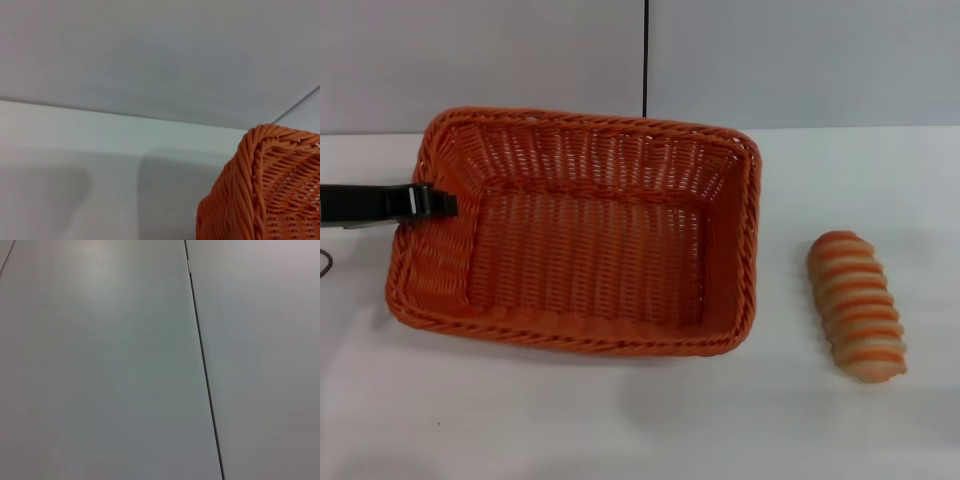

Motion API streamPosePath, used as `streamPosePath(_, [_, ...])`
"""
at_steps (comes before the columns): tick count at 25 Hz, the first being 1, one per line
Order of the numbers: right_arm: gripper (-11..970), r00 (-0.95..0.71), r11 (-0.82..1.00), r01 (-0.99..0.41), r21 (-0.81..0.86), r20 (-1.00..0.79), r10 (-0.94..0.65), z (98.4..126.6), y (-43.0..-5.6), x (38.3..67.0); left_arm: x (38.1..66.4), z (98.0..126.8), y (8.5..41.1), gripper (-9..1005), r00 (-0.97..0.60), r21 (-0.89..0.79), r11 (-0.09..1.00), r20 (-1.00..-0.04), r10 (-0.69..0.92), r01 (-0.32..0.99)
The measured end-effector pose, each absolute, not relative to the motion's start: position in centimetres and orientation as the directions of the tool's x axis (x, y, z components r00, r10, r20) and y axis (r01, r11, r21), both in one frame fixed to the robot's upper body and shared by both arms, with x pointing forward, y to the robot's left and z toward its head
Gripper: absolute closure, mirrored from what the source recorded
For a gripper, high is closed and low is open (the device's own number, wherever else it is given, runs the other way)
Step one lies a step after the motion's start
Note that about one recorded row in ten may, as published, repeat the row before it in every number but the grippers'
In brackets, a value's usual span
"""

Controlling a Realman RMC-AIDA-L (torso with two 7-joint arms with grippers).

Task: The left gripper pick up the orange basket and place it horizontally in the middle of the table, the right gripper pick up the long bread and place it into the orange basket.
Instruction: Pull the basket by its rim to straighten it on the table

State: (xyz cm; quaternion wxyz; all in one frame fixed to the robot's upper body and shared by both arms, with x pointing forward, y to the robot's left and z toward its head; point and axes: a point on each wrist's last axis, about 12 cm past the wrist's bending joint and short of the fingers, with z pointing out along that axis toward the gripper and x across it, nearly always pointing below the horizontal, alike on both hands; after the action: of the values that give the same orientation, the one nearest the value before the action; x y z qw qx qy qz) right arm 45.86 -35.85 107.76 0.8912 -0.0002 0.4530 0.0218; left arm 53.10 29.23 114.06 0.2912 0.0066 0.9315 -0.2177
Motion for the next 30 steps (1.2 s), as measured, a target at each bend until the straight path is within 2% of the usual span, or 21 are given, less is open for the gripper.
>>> streamPosePath(10, [247, 0.583, 0.999, -0.030, 0.023, -0.812, 0.037, 107.5, -35.9, 45.4, 52.4, 113.8, 29.8, 843, -0.813, -0.393, 0.912, -0.567, -0.137, 0.120])
streamPosePath(21, [247, 0.578, 1.000, -0.024, 0.019, -0.816, 0.030, 107.4, -35.9, 45.4, 52.0, 113.9, 30.0, 848, -0.838, -0.399, 0.907, -0.534, -0.113, 0.132])
streamPosePath(29, [247, 0.577, 1.000, -0.022, 0.018, -0.817, 0.027, 107.4, -35.9, 45.4, 51.9, 113.8, 31.6, 835, -0.839, -0.466, 0.882, -0.507, -0.198, 0.073])
streamPosePath(30, [247, 0.576, 1.000, -0.023, 0.018, -0.817, 0.028, 107.4, -35.9, 45.4, 51.8, 113.8, 31.7, 809, -0.837, -0.486, 0.871, -0.507, -0.207, 0.078])
